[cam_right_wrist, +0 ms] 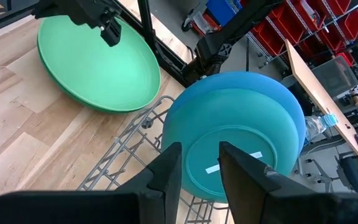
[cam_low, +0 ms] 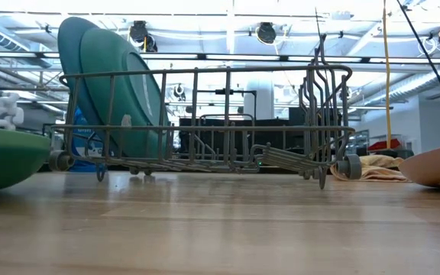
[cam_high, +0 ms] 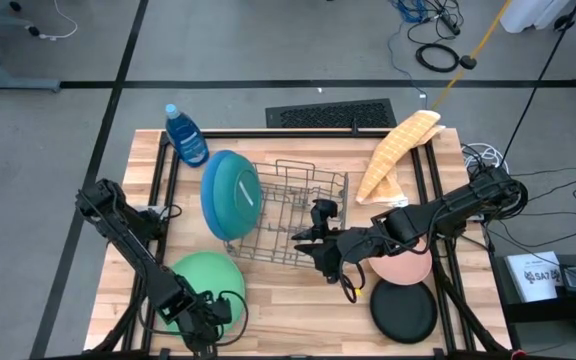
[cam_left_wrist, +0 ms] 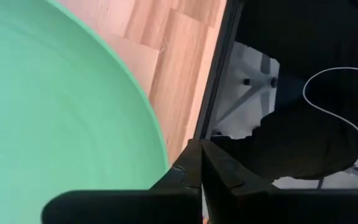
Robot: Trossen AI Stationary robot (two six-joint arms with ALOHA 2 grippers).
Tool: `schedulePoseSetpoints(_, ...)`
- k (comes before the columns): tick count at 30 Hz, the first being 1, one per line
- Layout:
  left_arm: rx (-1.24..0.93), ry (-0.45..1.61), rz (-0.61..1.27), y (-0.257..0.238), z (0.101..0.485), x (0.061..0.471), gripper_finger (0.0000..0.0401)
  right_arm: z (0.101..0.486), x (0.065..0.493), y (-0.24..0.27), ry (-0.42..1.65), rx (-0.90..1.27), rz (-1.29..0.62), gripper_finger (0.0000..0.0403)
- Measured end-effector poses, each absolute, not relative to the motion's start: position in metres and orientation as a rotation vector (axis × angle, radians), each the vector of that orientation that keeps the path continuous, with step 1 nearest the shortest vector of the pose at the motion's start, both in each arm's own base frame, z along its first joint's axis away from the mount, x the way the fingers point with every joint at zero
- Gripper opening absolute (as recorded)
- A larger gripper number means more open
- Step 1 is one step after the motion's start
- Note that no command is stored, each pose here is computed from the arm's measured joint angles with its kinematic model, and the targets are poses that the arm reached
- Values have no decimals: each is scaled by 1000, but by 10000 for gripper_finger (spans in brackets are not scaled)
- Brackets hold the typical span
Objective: Sort dishes
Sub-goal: Put the light green plate into the dish rack
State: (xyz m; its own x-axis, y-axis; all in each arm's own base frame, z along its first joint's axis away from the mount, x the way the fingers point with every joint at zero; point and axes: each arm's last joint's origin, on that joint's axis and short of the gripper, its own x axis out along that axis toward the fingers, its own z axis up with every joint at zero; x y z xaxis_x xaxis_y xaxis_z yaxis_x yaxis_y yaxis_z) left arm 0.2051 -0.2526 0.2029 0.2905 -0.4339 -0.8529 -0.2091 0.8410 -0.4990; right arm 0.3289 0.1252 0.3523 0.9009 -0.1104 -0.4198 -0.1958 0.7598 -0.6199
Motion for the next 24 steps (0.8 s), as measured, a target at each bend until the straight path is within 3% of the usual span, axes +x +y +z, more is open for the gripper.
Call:
schedulePoseSetpoints(4,-584,1293,-159,-255,201,202,20,352,329,125,457,-711,48,100)
schedulePoseSetpoints(14,-627,1306,-209,-263,202,200,126,352,327,130,455,-713,66,100)
schedulePoseSetpoints(24,-568,1394,-77,-255,191,194,151,352,327,130,458,-713,66,100)
